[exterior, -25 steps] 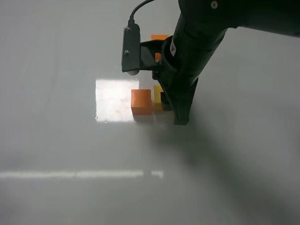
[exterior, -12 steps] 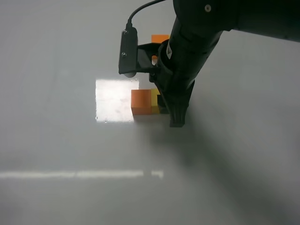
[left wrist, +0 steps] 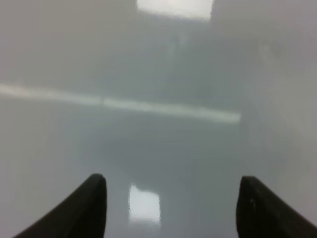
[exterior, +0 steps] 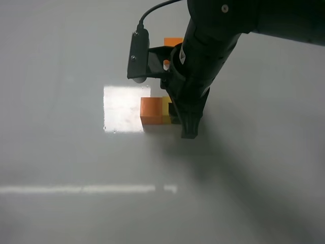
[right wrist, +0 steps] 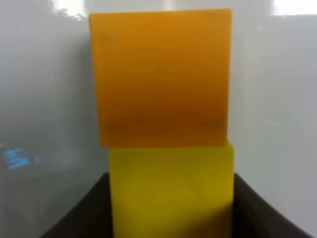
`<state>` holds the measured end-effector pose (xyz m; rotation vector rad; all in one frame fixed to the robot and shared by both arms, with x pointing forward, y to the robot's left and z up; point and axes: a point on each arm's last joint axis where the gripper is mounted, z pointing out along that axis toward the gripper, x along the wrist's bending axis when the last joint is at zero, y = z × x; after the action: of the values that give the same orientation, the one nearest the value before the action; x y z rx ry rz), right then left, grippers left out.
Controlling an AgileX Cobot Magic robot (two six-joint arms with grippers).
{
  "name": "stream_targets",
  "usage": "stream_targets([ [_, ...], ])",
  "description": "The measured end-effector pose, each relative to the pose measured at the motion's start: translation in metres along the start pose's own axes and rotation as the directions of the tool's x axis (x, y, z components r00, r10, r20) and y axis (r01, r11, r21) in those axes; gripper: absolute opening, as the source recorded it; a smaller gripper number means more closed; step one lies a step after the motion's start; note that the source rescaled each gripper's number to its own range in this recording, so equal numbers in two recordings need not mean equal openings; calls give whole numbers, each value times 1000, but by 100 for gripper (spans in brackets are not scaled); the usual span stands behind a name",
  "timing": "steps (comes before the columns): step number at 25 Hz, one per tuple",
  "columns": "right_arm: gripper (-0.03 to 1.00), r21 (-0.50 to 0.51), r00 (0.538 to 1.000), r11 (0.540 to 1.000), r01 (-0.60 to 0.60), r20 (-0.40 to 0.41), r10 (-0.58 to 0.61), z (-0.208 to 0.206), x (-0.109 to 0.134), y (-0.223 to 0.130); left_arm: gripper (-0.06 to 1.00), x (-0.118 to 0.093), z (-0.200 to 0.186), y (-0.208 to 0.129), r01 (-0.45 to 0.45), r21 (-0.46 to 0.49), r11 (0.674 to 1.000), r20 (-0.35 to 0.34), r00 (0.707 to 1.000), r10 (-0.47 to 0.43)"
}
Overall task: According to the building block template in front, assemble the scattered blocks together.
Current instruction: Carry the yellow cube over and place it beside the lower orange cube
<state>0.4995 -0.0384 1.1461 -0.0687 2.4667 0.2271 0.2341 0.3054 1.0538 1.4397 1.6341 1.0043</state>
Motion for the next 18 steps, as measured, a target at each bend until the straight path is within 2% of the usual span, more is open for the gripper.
stream_targets([
  [2,0,-1,1000,1000,0,0,0,0,0,0,43,0,0,0,0,0,1000,0,1000,0],
  [4,5,-2,1000,1000,0,0,0,0,0,0,43,0,0,0,0,0,1000,0,1000,0],
  [5,12,-2,1000,1000,-3,1,3,0,0,0,43,0,0,0,0,0,1000,0,1000,0],
  [9,54,-2,1000,1000,-7,1,7,1,0,1,43,0,0,0,0,0,1000,0,1000,0],
  [11,68,-1,1000,1000,-8,4,8,1,0,1,43,0,0,0,0,0,1000,0,1000,0],
  [13,76,1,1000,1000,-8,5,8,1,0,0,43,0,0,0,0,0,1000,0,1000,0],
  [18,79,-21,1000,1000,-12,18,13,-5,-1,6,43,0,0,0,0,0,1000,0,1000,0],
])
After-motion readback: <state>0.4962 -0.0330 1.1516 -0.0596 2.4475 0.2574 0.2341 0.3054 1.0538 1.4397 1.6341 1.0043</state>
